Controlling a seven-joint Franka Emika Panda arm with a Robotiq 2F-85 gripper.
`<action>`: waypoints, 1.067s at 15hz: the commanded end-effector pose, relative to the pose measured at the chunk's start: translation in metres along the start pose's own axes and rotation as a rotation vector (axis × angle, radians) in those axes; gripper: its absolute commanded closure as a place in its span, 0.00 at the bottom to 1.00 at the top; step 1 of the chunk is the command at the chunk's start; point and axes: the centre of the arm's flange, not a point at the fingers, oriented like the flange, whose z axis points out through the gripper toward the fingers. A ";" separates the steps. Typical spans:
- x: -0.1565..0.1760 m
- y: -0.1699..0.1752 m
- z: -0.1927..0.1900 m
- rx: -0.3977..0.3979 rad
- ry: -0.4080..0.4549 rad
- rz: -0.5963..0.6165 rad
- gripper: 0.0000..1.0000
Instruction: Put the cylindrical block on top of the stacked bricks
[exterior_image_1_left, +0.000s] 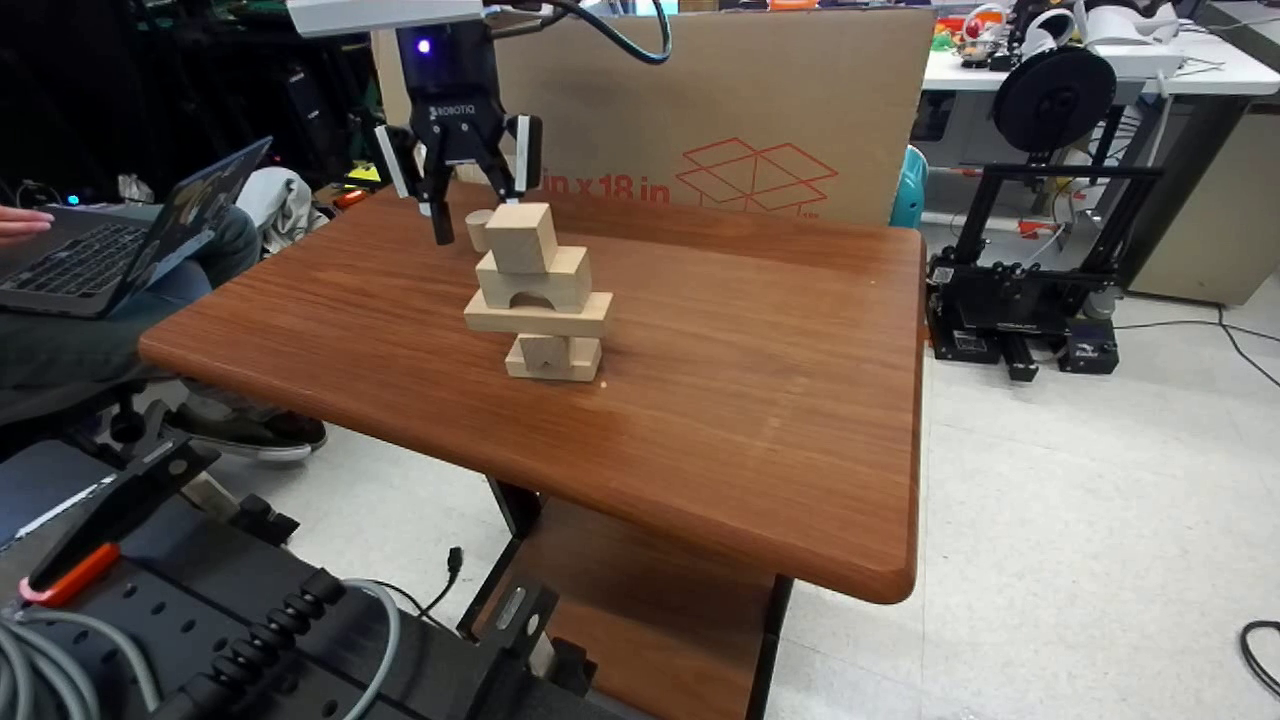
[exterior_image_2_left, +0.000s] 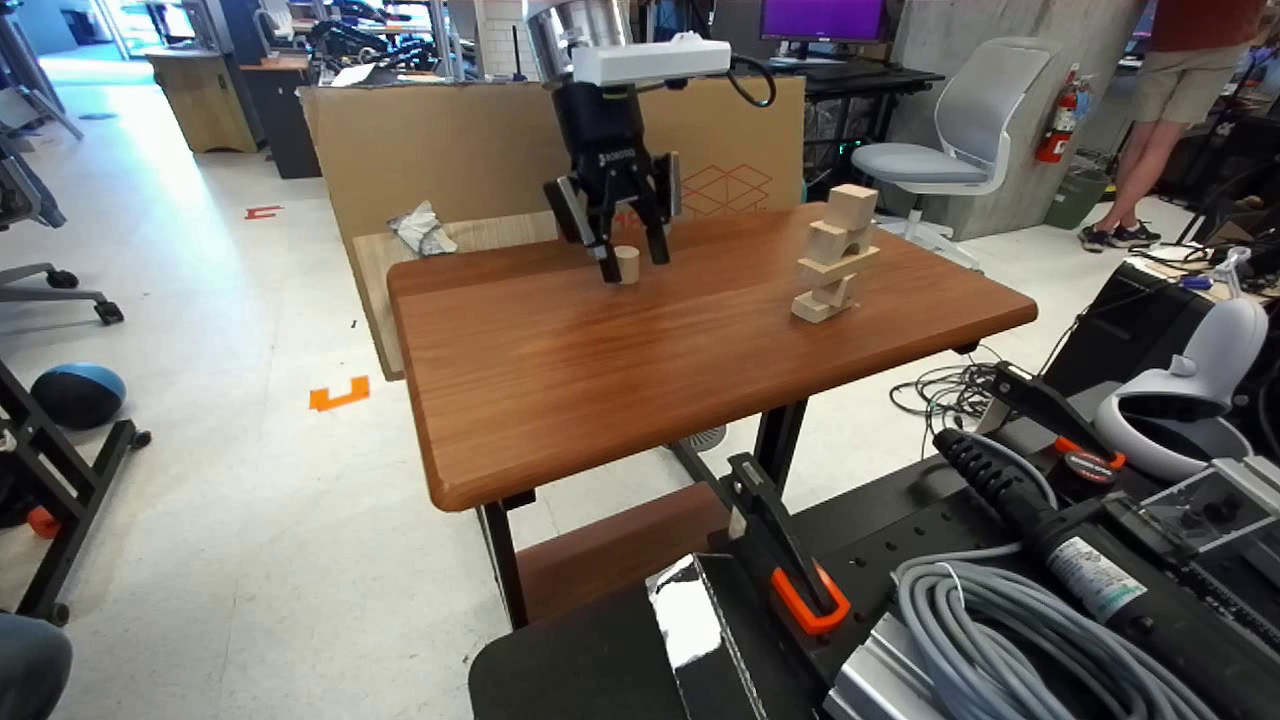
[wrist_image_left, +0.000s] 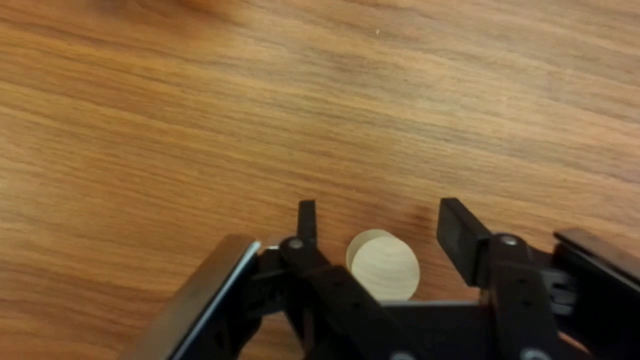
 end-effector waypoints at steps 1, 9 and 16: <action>0.002 -0.004 -0.011 -0.014 0.010 -0.032 0.66; -0.022 0.000 -0.047 -0.049 0.068 -0.004 0.92; -0.088 0.034 -0.122 0.007 0.148 0.173 0.92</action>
